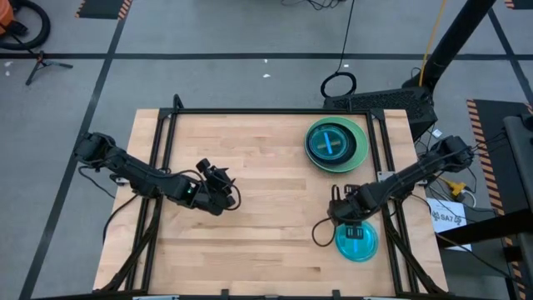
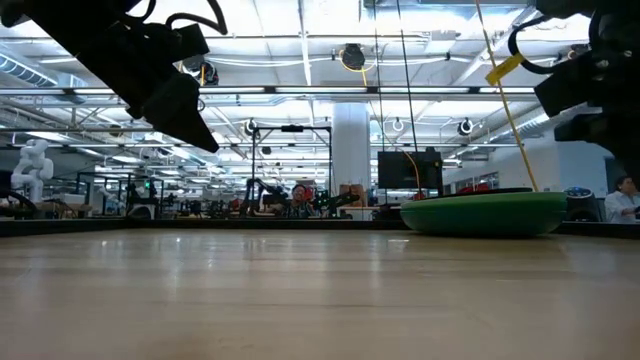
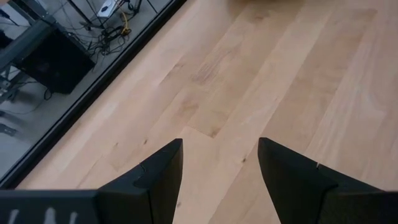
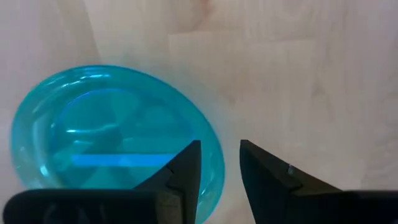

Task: Stack plastic plates
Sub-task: Stack the transparent blue plate on the transparent blue plate

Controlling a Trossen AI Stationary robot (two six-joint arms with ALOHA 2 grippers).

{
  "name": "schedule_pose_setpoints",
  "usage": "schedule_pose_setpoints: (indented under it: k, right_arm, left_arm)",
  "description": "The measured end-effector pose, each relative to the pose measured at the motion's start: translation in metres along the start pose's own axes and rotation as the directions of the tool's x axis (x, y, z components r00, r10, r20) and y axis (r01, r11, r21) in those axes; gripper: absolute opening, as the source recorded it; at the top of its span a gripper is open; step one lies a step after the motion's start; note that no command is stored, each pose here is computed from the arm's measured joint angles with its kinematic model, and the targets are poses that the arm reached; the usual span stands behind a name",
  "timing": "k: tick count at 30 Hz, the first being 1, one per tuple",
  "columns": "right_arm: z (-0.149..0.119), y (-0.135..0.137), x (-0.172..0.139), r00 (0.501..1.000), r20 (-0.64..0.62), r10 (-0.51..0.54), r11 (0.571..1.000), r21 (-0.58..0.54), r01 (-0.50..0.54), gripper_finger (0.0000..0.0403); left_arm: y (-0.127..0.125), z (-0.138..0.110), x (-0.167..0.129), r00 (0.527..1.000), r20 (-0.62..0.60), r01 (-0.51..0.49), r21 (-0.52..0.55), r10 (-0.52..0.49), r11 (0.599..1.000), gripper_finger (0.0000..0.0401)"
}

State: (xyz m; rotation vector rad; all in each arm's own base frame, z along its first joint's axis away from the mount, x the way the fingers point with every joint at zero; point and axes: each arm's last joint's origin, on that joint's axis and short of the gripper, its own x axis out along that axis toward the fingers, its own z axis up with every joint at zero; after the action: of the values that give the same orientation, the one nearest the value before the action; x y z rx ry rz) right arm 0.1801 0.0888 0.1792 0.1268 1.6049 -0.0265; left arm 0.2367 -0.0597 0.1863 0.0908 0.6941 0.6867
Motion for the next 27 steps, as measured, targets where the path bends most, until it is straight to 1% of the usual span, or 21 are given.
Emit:
schedule_pose_setpoints:
  k: [3, 6, 10, 13, 16, 20, 23, 27]
  right_arm:
    - [-0.001, 0.001, 0.0, 0.999, 0.02, -0.031, 0.999, -0.036, 0.031, 0.0102]
    - [0.0, 0.004, 0.003, 0.998, 0.047, -0.028, 0.998, -0.062, 0.031, 0.0102]
    - [-0.001, 0.008, 0.003, 0.998, 0.06, -0.015, 0.999, -0.042, 0.017, 0.0104]
    - [-0.003, 0.01, 0.003, 0.998, 0.062, -0.018, 0.999, -0.045, 0.021, 0.0121]
    - [-0.003, 0.013, 0.005, 0.997, 0.071, -0.038, 0.998, -0.054, 0.042, 0.0148]
    - [-0.002, 0.019, 0.014, 0.997, 0.05, -0.052, 0.997, -0.061, 0.055, 0.0179]
    - [0.0, 0.024, 0.024, 0.997, 0.014, -0.077, 0.993, -0.084, 0.078, 0.019]
    - [0.001, 0.025, 0.034, 0.994, -0.028, -0.108, 0.99, -0.097, 0.105, 0.0189]
  left_arm:
    - [0.0, 0.0, 0.0, 1.0, 0.0, 0.0, 0.009, 0.0, 1.0, 0.0214]
    - [0.0, 0.0, 0.0, 1.0, 0.0, 0.0, 0.019, 0.0, 1.0, 0.0214]
    - [0.0, 0.0, 0.0, 1.0, -0.001, 0.0, 0.023, 0.0, 1.0, 0.0214]
    - [0.0, 0.0, 0.0, 1.0, -0.001, -0.002, 0.022, 0.002, 1.0, 0.0214]
    - [0.0, 0.0, 0.0, 1.0, -0.001, -0.001, 0.013, 0.001, 1.0, 0.0214]
    - [0.0, 0.0, 0.0, 1.0, -0.001, -0.001, -0.01, 0.001, 1.0, 0.0214]
    - [0.0, 0.0, 0.0, 1.0, -0.001, -0.001, -0.024, 0.001, 1.0, 0.0214]
    - [0.0, 0.0, 0.0, 1.0, -0.001, -0.001, -0.035, 0.001, 0.999, 0.0214]
